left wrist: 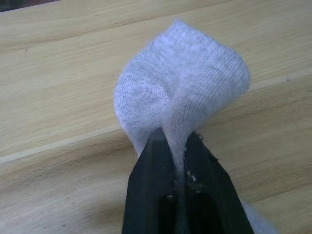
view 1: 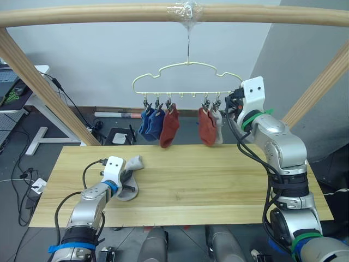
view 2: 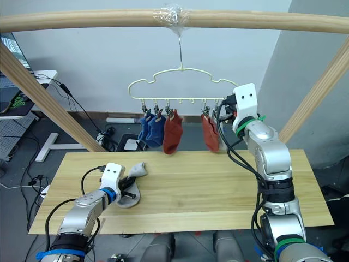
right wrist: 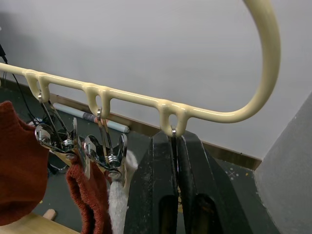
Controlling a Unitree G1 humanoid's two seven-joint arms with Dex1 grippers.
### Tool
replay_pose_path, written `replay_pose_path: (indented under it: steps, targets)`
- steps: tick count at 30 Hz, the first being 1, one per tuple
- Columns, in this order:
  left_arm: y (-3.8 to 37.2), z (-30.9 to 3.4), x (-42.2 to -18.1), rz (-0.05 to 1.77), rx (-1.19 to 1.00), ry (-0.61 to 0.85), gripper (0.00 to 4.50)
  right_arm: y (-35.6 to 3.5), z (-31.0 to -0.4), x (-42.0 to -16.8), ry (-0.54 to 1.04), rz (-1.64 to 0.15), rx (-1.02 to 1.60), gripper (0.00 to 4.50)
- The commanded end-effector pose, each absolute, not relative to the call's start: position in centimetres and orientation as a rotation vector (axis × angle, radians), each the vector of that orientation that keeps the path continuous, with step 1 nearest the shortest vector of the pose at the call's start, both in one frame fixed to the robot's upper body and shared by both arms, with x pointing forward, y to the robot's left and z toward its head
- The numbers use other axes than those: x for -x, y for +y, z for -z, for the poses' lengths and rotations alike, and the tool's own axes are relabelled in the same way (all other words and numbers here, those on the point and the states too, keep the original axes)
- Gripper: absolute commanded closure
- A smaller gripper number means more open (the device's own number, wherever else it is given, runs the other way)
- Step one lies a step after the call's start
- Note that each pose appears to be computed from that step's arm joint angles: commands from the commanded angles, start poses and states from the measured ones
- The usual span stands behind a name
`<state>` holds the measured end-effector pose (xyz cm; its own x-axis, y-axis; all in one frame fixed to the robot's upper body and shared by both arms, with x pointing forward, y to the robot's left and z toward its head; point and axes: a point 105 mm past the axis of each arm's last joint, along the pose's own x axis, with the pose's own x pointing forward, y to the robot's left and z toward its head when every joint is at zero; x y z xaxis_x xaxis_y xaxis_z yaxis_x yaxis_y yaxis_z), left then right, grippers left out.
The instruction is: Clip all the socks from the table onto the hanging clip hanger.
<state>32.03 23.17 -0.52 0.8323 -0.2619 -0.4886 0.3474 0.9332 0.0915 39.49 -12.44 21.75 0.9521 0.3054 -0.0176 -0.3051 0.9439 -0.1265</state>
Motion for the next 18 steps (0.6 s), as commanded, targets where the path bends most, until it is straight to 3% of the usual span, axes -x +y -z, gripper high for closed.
replay_pose_path:
  steps: [1, 11, 18]
  targets:
    - [19.0, -1.6, -32.3, 0.496, -0.220, 0.373, 4.48, -14.3, -22.5, -39.4, 0.009, -0.275, 0.087, 4.50]
    - [7.1, -10.7, -31.2, 0.929, -0.252, -0.041, 4.48, -16.2, -23.6, -39.4, 0.221, -0.279, -0.274, 4.50]
    - [0.9, -15.2, -32.3, 1.002, -0.279, -0.225, 4.48, -15.5, -23.8, -38.5, 0.373, -0.330, -0.417, 4.50]
